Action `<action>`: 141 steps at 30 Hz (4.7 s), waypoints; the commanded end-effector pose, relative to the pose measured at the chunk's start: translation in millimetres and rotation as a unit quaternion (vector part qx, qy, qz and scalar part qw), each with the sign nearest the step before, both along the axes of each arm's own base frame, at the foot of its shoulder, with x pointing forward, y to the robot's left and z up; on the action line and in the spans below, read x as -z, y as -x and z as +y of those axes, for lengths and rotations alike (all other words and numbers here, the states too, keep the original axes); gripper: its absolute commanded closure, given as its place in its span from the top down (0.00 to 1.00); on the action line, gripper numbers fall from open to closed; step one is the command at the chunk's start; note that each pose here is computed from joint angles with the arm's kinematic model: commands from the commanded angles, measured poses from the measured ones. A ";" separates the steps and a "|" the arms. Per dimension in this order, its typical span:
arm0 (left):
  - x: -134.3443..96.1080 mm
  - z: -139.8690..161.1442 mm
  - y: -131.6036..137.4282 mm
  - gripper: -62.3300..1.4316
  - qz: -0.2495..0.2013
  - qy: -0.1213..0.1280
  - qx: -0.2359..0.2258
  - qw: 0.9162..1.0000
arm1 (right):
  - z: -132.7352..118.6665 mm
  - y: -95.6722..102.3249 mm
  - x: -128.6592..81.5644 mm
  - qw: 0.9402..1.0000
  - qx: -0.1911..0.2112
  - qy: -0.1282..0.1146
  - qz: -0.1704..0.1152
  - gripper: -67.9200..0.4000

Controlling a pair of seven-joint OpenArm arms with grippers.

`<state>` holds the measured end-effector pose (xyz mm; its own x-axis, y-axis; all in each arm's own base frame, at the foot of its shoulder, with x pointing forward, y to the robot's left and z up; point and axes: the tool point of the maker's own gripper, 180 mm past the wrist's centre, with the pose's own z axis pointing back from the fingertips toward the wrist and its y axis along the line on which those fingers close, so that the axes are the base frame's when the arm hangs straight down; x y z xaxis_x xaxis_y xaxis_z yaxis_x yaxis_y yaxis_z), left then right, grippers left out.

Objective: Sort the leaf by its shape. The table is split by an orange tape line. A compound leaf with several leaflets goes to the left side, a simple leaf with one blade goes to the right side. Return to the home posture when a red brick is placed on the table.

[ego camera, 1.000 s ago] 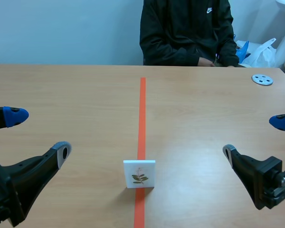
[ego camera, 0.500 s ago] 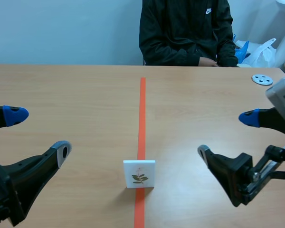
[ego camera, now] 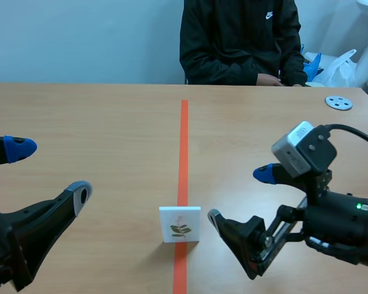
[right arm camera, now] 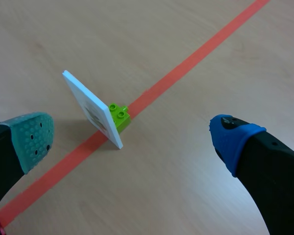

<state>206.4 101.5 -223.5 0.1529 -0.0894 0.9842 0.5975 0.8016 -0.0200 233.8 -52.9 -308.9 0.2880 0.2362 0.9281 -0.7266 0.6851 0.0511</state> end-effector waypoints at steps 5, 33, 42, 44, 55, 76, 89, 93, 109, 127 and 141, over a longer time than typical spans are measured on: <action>-8.0 -4.4 -0.9 1.00 -0.012 0.012 0.005 1.000 | 20.7 -2.0 6.1 1.000 -0.028 -0.001 -0.010 1.00; -8.0 -4.4 -1.0 1.00 -0.012 0.012 0.004 1.000 | 90.5 2.4 69.3 0.991 -0.122 0.028 -0.043 0.87; -8.0 -4.4 -1.0 1.00 -0.012 0.012 0.004 1.000 | 90.2 2.4 69.6 0.991 -0.121 0.028 -0.043 0.36; -8.0 -4.4 -1.0 1.00 -0.012 0.012 0.004 1.000 | 90.2 2.4 69.6 0.991 -0.121 0.028 -0.043 0.32; -8.0 -4.4 -1.0 1.00 -0.012 0.012 0.004 1.000 | 90.1 2.3 69.5 0.991 -0.121 0.028 -0.043 0.13; -8.0 -4.4 -1.0 1.00 -0.012 0.012 0.004 1.000 | 43.4 -58.1 17.2 0.994 -0.023 0.018 -0.106 0.02; -8.0 -4.4 -1.0 1.00 -0.012 0.012 0.004 1.000 | -94.7 -131.0 -9.1 0.968 0.239 0.001 -0.082 0.02; -8.1 -4.4 -1.0 1.00 -0.012 0.012 0.004 1.000 | -122.9 -147.8 -7.6 0.956 0.283 0.001 -0.078 0.02; -8.0 -4.4 -1.0 1.00 -0.012 0.012 0.004 1.000 | -188.2 -192.4 25.6 0.924 0.376 0.035 -0.055 0.02; -8.0 -4.4 -1.0 1.00 -0.012 0.012 0.004 1.000 | -206.7 -183.1 53.4 0.913 0.403 0.060 -0.028 0.24; -8.0 -4.4 -1.0 1.00 -0.012 0.012 0.004 1.000 | -229.9 -184.6 8.6 0.918 0.384 0.057 -0.077 0.64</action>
